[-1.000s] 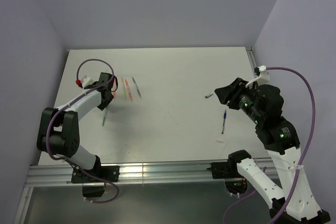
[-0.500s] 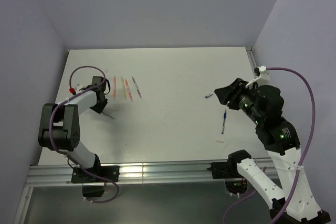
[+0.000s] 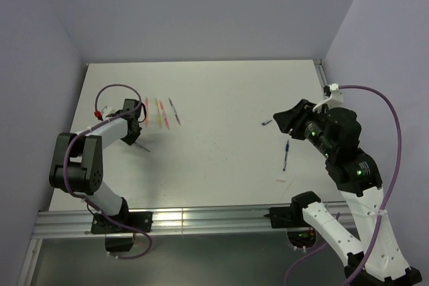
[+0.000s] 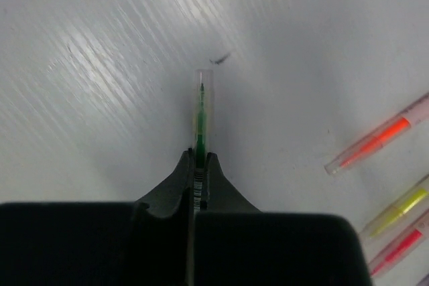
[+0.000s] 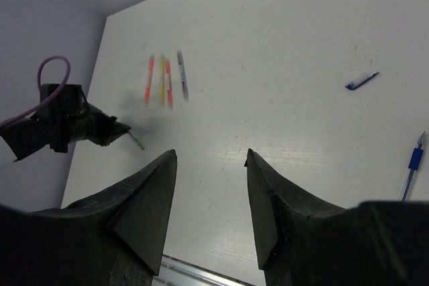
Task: Insert the pens into the pen caps
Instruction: Pick up the pen from the center of the board.
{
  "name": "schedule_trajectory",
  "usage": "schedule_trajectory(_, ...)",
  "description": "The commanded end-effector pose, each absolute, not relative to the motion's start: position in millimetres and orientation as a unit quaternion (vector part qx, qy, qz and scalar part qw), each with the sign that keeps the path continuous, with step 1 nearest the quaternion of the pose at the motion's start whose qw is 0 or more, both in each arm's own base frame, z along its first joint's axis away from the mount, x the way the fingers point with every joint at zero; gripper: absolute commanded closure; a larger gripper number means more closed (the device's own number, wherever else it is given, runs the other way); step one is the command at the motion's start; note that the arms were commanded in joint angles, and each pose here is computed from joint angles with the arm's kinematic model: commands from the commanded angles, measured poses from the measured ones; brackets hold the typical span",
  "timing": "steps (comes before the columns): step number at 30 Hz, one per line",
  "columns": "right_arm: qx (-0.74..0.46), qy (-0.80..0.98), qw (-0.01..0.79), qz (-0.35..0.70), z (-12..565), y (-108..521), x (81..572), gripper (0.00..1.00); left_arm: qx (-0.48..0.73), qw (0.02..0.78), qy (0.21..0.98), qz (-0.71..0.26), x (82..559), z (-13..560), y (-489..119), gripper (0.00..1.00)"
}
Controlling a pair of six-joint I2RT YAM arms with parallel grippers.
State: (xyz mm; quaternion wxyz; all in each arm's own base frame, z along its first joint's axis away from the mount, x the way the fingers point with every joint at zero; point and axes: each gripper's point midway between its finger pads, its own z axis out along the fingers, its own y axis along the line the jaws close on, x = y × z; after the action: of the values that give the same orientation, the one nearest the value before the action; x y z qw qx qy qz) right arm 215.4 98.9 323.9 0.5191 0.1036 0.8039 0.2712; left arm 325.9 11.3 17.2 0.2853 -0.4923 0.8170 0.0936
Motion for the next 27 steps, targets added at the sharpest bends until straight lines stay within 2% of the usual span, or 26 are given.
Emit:
schedule_trajectory(1, 0.093, 0.795, 0.534, 0.271, 331, 101, 222, 0.46, -0.471, 0.231, 0.849, 0.072, 299, -2, -22, 1.00)
schedule_trajectory(9, 0.097, 0.802, 0.529, 0.259, 326, 99, 227, 0.46, -0.385, 0.270, 0.883, -0.003, 295, 40, -90, 1.00)
schedule_trajectory(14, 0.073, 0.796, 0.536, 0.273, 328, 105, 227, 0.47, -0.235, 0.303, 0.915, -0.128, 302, 91, -171, 1.00)
schedule_trajectory(21, 0.013, 0.768, 0.550, 0.328, 334, 130, 227, 0.47, -0.136, 0.331, 0.888, -0.288, 311, 179, -244, 1.00)
schedule_trajectory(24, 0.020, 0.774, 0.531, 0.345, 322, 138, 232, 0.48, -0.096, 0.337, 0.893, -0.282, 320, 182, -254, 1.00)
schedule_trajectory(27, 0.029, 0.783, 0.526, 0.331, 311, 136, 237, 0.49, -0.036, 0.324, 0.906, -0.269, 321, 160, -273, 1.00)
